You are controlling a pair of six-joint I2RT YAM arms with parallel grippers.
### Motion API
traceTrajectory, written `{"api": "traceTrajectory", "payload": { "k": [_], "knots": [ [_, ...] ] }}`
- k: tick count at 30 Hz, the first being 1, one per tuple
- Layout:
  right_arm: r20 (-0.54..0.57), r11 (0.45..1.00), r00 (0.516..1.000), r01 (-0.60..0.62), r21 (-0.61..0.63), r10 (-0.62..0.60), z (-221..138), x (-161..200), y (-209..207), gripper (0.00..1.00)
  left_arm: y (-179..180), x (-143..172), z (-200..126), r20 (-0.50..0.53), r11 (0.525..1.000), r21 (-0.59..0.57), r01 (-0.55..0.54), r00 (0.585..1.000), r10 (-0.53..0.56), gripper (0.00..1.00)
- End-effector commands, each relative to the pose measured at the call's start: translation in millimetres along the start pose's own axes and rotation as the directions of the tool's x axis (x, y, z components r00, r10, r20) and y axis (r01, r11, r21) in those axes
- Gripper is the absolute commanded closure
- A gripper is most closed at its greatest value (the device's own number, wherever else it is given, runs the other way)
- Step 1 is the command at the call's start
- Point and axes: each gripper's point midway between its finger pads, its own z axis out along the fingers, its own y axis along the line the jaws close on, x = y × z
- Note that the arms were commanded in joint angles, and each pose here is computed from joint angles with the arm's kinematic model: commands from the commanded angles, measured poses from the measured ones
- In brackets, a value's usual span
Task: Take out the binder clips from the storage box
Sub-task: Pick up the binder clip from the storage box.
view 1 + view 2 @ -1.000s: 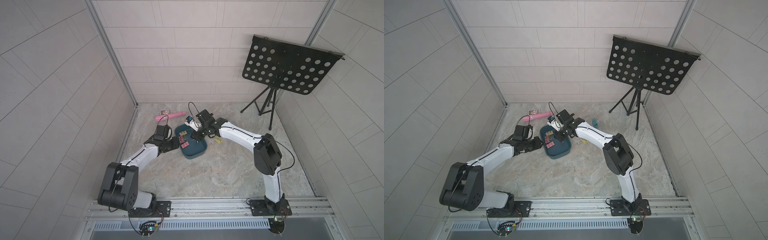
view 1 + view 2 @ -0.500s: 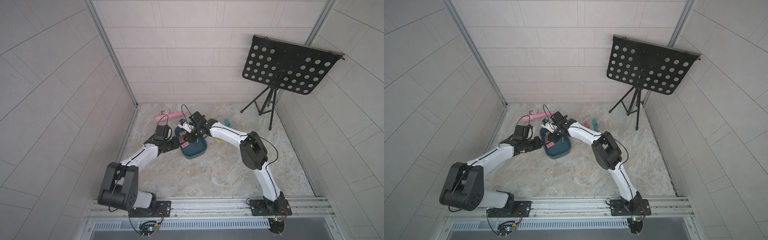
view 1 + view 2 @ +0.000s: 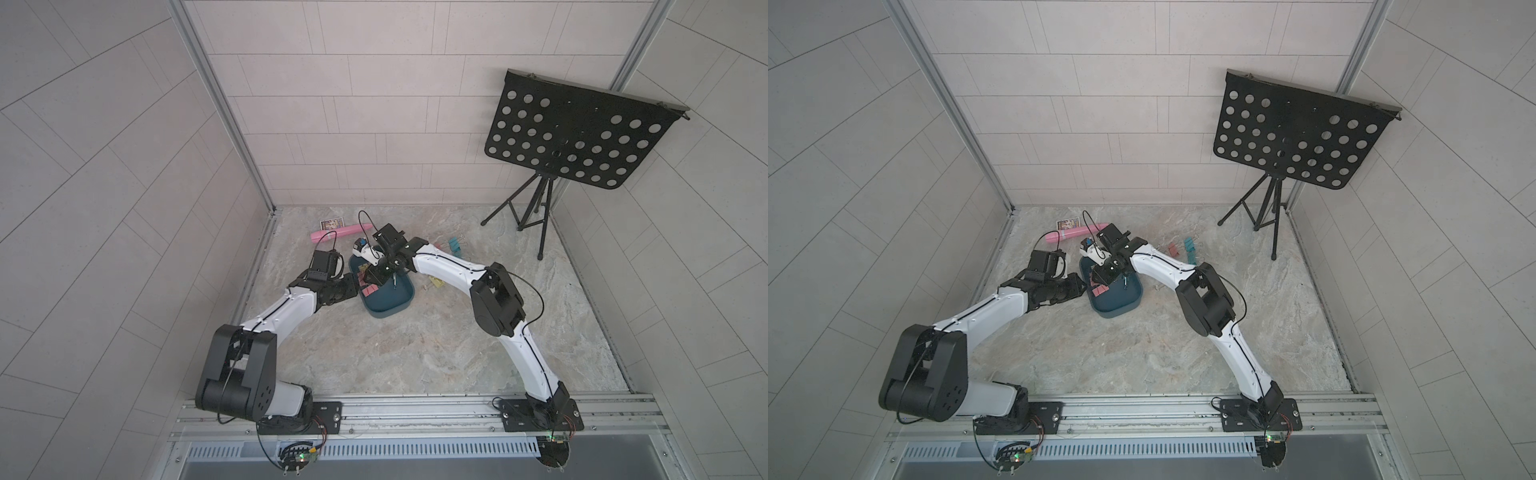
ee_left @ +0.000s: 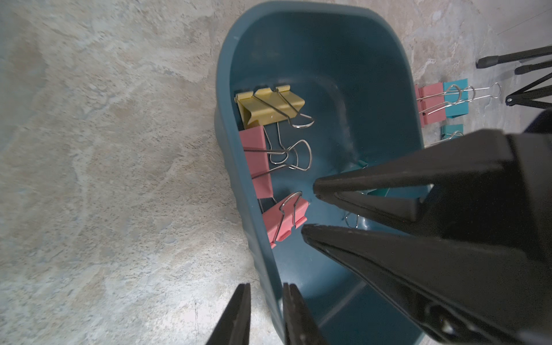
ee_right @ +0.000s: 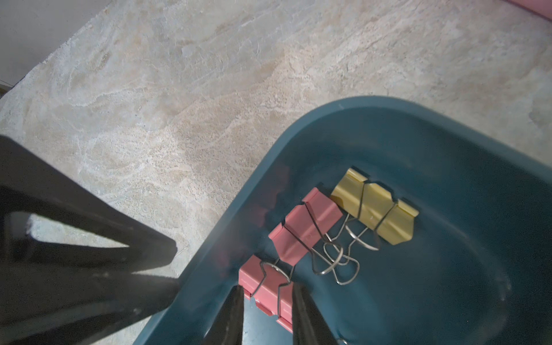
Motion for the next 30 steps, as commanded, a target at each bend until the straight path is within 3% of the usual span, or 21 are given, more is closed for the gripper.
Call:
{"api": "traceTrajectory", "payload": {
  "k": [1,14,30],
  "knots": [
    [-0.03,1.0,0.999,-0.012,-0.008,0.011,8.6,6.9,1.4,0.69,2.4,7.1,-0.4,-0.017,1.0,-0.005,-0.008,1.0,0.008,0.72],
    [-0.052,1.0,0.999,-0.019,-0.025,0.018,20.8,10.2,-0.4,0.7,1.4,6.5,-0.6,-0.016,1.0,-0.003,-0.011,1.0,0.011,0.72],
    [-0.038,0.999,0.999,-0.015,-0.047,0.013,13.1,5.8,5.3,0.97,1.3,6.1,-1.4,-0.016,1.0,-0.004,-0.012,1.0,0.012,0.72]
  ]
}}
